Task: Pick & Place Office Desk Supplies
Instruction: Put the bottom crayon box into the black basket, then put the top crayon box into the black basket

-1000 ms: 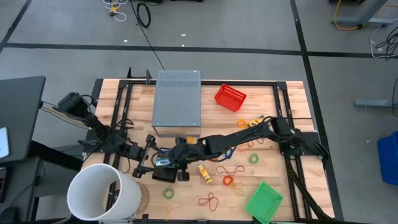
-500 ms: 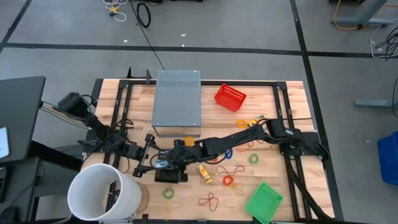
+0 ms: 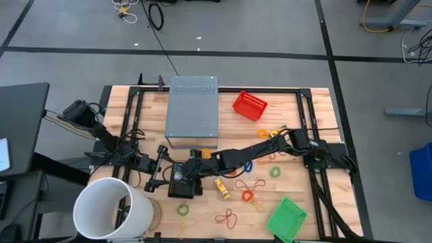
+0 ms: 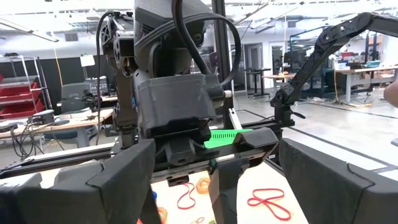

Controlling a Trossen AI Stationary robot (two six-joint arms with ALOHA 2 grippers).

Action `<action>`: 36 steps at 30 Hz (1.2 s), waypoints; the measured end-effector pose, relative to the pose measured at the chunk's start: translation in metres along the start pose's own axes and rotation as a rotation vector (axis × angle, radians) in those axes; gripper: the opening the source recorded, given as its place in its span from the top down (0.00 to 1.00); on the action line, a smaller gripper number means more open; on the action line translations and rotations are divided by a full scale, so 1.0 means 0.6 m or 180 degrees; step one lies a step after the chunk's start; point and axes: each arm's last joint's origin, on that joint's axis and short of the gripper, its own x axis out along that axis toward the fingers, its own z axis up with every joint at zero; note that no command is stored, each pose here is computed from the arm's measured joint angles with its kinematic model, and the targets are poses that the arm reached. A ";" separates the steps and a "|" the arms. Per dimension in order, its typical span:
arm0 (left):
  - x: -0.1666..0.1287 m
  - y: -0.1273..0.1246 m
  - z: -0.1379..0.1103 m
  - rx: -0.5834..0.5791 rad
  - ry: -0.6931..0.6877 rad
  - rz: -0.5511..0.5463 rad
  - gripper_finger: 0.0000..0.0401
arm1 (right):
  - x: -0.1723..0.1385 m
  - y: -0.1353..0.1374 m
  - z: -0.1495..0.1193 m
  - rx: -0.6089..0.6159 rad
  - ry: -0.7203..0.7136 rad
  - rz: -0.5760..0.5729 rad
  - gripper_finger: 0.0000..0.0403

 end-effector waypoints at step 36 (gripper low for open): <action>0.071 0.021 -0.009 -0.0027 0.0449 -0.0275 0.19 | -0.131 0.079 0.001 -0.0207 0.0543 -0.0511 0.52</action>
